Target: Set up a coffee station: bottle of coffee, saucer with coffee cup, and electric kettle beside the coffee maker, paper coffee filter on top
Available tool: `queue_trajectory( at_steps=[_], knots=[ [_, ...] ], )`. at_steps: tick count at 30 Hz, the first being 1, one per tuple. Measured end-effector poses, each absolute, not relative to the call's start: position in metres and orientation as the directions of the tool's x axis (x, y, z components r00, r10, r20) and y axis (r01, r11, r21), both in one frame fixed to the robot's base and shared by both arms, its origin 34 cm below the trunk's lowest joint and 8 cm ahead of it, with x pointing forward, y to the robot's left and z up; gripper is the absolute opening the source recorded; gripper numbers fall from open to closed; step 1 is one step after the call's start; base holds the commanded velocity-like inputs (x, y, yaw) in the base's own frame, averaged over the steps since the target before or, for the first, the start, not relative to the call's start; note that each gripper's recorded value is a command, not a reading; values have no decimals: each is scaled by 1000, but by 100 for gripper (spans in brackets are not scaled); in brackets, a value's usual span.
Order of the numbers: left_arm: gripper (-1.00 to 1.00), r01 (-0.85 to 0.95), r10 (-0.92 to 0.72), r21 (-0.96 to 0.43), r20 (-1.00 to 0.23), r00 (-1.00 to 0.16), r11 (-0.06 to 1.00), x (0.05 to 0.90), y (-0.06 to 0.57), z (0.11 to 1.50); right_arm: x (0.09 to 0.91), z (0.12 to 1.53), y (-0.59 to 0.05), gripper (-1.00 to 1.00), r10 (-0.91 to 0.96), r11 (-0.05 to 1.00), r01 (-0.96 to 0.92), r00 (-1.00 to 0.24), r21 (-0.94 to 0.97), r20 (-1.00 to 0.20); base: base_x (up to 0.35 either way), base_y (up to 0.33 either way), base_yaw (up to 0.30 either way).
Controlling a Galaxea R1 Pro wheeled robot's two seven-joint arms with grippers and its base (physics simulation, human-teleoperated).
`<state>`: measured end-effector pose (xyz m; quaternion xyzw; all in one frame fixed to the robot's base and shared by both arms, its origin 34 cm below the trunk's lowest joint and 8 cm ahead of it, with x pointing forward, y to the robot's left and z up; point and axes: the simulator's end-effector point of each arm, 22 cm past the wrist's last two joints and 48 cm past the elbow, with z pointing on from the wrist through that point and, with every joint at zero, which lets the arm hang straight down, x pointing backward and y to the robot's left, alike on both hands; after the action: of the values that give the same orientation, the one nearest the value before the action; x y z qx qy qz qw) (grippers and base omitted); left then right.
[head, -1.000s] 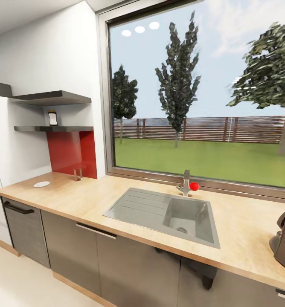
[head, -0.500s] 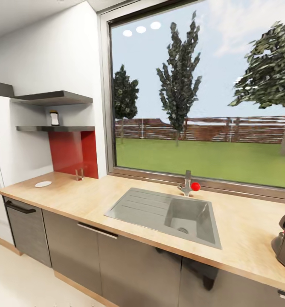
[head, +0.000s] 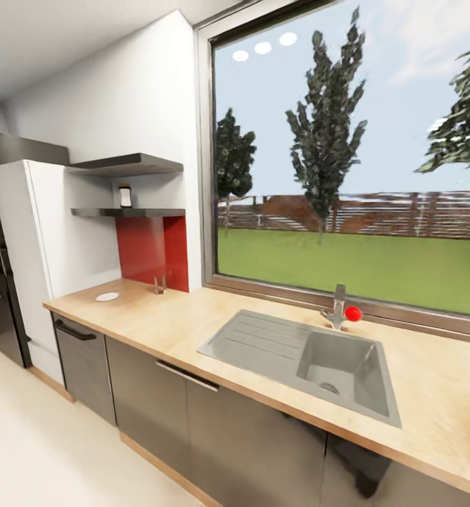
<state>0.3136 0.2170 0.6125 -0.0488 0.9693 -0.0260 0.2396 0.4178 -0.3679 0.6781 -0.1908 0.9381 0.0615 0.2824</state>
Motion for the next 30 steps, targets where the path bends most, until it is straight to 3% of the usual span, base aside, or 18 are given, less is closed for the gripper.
queue_trajectory(
  at_steps=[15,30],
  knots=[
    [100,-82,-107,-74,-462,-880,994,314,217,613,419,676,-355,100,-321,916,-400,-765,22,-558,9,8,263],
    [100,-82,-107,-73,-462,-880,994,313,217,613,418,674,-341,100,-318,913,-407,-763,36,-562,195,182,195]
  ],
)
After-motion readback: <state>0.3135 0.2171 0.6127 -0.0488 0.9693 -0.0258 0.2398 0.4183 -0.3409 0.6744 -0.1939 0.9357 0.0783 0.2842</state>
